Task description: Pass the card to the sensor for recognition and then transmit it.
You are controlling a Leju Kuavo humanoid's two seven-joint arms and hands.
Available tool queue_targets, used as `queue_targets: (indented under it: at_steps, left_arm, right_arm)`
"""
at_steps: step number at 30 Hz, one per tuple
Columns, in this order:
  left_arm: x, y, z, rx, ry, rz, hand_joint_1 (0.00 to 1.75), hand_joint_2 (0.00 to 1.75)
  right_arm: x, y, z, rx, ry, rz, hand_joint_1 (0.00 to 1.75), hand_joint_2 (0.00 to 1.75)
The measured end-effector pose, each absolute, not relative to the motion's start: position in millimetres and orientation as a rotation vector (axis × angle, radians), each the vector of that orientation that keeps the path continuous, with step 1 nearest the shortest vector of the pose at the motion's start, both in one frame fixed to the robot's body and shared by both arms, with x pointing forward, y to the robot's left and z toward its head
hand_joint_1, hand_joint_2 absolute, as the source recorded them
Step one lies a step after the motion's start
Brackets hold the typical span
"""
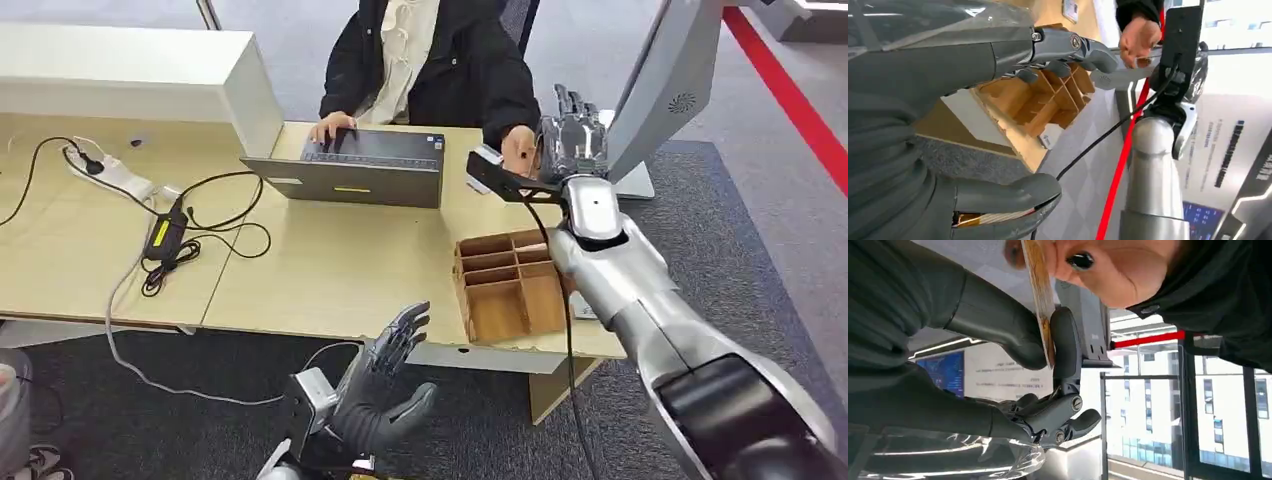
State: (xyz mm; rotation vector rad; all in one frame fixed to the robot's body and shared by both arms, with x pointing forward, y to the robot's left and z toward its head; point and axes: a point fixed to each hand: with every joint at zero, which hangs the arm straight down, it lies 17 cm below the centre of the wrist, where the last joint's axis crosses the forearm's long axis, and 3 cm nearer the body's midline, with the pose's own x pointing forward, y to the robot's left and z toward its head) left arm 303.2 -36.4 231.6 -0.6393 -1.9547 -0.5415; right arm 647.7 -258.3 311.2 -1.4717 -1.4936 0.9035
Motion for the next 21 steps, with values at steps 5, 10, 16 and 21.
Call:
queue_targets:
  at_steps: [5,10,16,21]
  left_arm:
    - [304.3,-38.2,229.2,-0.647,-1.953,-0.522,0.0,1.75]
    - [305.1,-41.0,226.2,-0.646,-1.947,-0.516,0.0,1.75]
    - [306.3,-42.3,224.0,-0.645,-1.946,-0.509,0.0,0.0]
    - [306.7,-44.3,221.3,-0.647,-1.94,-0.508,0.0,0.0]
  right_arm:
    - [649.8,-266.0,299.7,-1.466,-1.45,0.916,1.75,1.75]
    - [650.5,-269.9,292.4,-1.463,-1.427,0.923,0.0,1.75]
    - [650.8,-270.4,287.0,-1.462,-1.415,0.928,0.0,1.75]
    - [649.9,-268.8,291.5,-1.461,-1.448,0.897,0.0,1.75]
